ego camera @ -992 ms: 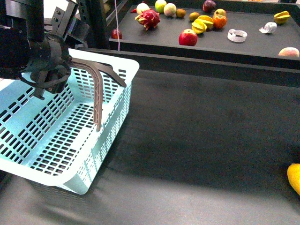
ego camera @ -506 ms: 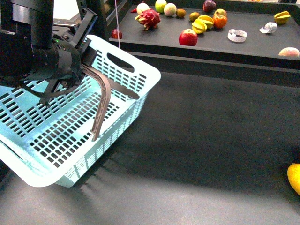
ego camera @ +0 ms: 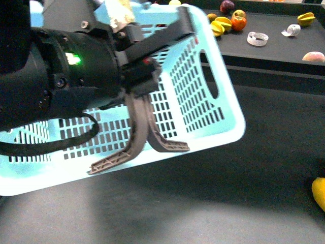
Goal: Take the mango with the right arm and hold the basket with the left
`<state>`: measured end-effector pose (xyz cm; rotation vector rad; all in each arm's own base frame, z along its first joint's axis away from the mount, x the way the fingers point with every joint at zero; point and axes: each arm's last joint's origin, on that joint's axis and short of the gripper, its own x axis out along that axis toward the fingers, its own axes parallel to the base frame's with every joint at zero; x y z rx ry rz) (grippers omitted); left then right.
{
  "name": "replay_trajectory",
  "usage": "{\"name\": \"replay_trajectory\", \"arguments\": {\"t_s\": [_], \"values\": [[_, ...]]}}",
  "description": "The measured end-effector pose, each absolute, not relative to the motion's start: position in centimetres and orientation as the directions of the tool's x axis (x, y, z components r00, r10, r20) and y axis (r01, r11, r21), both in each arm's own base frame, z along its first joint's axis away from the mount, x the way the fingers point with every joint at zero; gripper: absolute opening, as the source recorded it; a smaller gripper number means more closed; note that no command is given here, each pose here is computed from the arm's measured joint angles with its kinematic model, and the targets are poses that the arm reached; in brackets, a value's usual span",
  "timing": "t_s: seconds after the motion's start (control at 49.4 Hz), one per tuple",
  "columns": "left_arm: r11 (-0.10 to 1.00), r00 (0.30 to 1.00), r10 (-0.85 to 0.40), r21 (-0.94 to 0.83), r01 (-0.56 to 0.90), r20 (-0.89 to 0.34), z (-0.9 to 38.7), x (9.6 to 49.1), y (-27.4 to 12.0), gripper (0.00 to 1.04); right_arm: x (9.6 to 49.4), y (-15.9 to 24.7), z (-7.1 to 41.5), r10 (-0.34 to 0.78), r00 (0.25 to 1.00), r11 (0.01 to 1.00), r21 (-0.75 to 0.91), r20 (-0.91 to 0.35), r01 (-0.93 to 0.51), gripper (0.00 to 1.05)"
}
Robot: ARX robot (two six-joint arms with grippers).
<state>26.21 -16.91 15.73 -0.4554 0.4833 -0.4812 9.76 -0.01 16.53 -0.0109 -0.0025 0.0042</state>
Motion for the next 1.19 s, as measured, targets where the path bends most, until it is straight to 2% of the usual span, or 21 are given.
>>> {"name": "replay_trajectory", "arguments": {"t_s": [0.121, 0.283, 0.546, 0.809, 1.194], "values": [[0.751, 0.713, -0.63, -0.474, 0.46, -0.306, 16.2, 24.6, -19.2, 0.06, 9.8, 0.0, 16.5, 0.005, 1.0, 1.0, -0.011, 0.002, -0.005, 0.97], [0.737, 0.687, -0.656, -0.461, 0.495, -0.311, 16.0, 24.4, -20.3, 0.06, 9.8, 0.0, 16.5, 0.003, 1.0, 1.0, -0.011, 0.002, -0.003, 0.97], [0.781, 0.742, -0.604, -0.404, 0.477, -0.29, 15.2, 24.8, -20.7, 0.06, 9.8, 0.0, 16.5, 0.003, 1.0, 1.0, -0.011, 0.002, -0.003, 0.97], [0.72, 0.704, -0.676, -0.395, 0.57, -0.217, 15.1, 25.9, -19.2, 0.06, 9.8, 0.0, 16.5, 0.003, 1.0, 1.0, -0.011, 0.002, -0.003, 0.97], [0.795, 0.769, -0.592, -0.33, 0.509, -0.24, 12.9, 28.1, -16.8, 0.06, 9.8, 0.0, 16.5, 0.003, 1.0, 1.0, -0.011, 0.002, -0.003, 0.97]]}}
